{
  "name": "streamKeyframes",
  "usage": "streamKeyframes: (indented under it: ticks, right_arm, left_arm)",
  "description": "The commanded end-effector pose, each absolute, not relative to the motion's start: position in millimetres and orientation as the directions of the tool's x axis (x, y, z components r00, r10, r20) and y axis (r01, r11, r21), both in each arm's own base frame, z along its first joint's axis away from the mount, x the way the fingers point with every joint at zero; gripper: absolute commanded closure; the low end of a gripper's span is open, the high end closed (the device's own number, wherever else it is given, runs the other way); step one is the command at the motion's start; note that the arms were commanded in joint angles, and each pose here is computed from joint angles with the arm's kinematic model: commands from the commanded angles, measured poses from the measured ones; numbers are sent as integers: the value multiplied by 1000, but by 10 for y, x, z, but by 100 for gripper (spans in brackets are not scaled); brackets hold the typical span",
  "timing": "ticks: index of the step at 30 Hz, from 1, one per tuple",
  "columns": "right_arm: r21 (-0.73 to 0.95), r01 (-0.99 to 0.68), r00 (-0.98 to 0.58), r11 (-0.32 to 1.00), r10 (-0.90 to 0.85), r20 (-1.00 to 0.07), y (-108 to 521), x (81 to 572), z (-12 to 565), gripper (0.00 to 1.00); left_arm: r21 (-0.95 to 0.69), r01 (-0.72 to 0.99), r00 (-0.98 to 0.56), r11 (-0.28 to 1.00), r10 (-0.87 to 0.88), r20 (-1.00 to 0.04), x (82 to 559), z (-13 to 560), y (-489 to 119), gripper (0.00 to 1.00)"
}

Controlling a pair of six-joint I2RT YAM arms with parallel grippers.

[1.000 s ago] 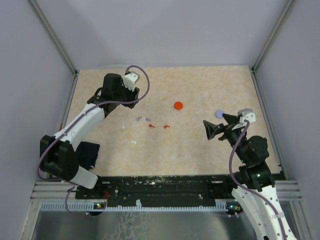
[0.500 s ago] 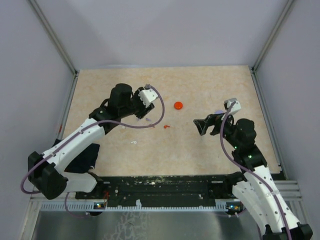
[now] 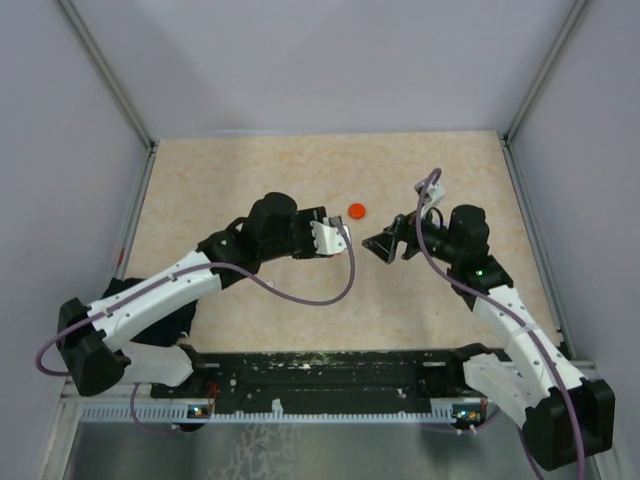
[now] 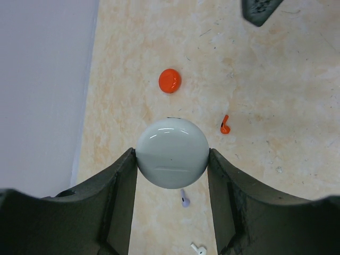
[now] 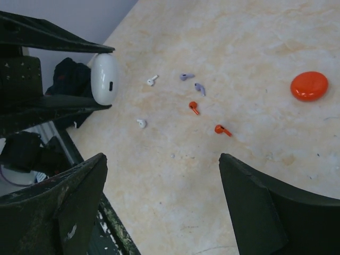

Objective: Insert the wireless bluetooth earbuds into the charging case
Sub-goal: Pick up the charging case at the center of the board.

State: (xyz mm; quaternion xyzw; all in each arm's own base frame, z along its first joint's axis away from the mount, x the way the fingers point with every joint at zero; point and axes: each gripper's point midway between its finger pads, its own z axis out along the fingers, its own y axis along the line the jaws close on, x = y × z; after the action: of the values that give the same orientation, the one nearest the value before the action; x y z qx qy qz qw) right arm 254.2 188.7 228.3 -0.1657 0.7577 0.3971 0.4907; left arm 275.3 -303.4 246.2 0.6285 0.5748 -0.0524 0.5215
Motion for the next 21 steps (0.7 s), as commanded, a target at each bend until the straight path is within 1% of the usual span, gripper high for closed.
streamKeyframes:
  ticks: [1, 5, 8, 12, 21]
  right_arm:
    - [451, -780, -434, 433, 144, -889, 2169, 2434, 2782, 17]
    - [492, -809, -480, 322, 124, -869, 2320, 2370, 2861, 21]
    - [504, -821, -500, 266, 91, -861, 2420, 2318, 2856, 23]
    - [501, -834, -500, 231, 68, -863, 2532, 2289, 2865, 25]
    - [509, -839, -517, 193, 8, -856, 2693, 2272, 2772, 35]
  left_arm:
    - [680, 725, 435, 109, 692, -576, 2651, 2513, -3050, 49]
    - [703, 708, 472, 69, 694, -544, 2575, 2508, -3136, 49]
    - [705, 707, 486, 49, 692, -535, 2519, 2502, -3190, 49]
    - [705, 709, 499, 25, 690, -525, 2450, 2482, -3250, 49]
    - [705, 709, 521, -8, 680, -516, 2340, 2462, -3346, 49]
